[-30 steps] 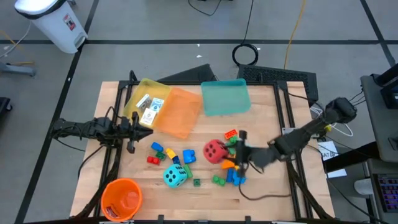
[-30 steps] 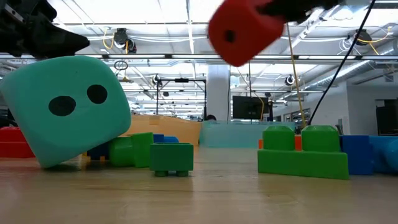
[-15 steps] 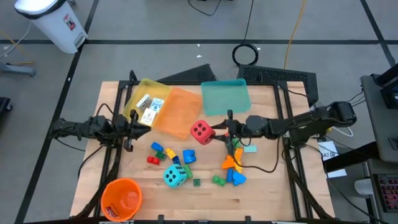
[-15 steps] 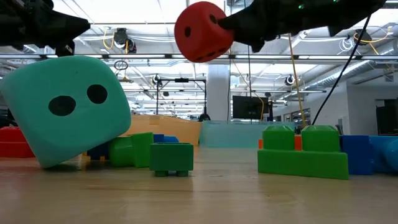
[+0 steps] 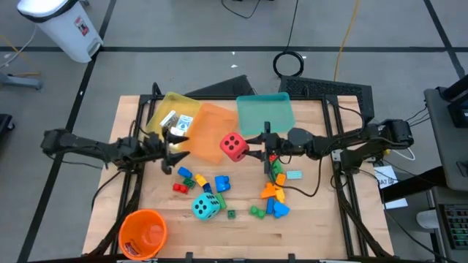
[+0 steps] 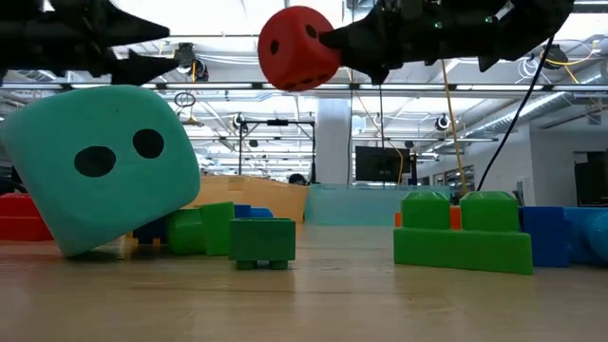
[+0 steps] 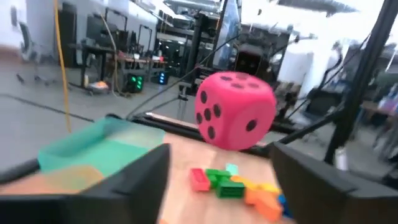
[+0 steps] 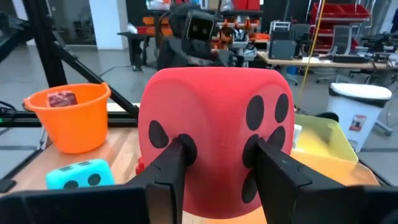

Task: Pick & Place Toys
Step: Put the red dice into the orange bin

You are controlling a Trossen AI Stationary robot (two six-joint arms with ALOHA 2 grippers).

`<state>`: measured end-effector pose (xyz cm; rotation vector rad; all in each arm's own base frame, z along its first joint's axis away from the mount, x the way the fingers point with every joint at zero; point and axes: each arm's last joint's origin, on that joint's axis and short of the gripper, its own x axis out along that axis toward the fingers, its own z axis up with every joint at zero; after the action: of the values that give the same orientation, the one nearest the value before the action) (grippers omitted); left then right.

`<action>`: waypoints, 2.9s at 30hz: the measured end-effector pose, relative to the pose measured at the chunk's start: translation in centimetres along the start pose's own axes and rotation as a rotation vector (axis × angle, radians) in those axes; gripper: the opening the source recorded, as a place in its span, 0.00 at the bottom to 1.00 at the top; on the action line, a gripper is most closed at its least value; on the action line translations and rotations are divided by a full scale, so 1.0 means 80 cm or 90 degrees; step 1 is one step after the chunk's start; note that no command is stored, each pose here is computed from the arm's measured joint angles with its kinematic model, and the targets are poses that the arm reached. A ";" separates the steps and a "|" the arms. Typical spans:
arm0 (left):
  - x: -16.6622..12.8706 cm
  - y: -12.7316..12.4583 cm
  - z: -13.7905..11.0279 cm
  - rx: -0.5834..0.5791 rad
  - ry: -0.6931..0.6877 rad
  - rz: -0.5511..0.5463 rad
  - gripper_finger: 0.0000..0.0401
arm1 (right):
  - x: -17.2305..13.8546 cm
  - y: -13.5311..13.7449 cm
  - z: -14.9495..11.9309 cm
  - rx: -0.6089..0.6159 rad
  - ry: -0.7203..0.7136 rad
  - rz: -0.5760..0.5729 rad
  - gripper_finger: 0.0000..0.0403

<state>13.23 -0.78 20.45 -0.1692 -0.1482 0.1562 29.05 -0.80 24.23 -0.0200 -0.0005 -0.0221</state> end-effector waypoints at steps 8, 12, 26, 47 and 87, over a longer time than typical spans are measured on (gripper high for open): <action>0.035 -0.006 -0.008 0.109 -0.067 -0.033 0.95 | 0.000 0.005 0.010 -0.001 -0.052 0.036 0.29; 0.057 -0.010 -0.008 0.085 -0.057 -0.029 0.89 | -0.001 0.005 0.015 -0.004 -0.077 0.038 0.29; 0.161 -0.044 0.012 0.124 -0.032 -0.104 0.86 | -0.002 0.021 0.017 -0.031 -0.087 0.065 0.29; 0.187 -0.058 0.024 0.113 -0.041 -0.199 0.67 | -0.001 0.024 0.013 -0.075 -0.078 0.060 0.29; 0.166 0.071 0.021 0.246 0.240 0.253 0.39 | -0.009 0.023 0.021 -0.078 -0.058 0.061 0.39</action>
<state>25.14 7.25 22.86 0.1610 0.2937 0.5397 28.37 1.05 25.89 -0.1430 -0.0898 0.0743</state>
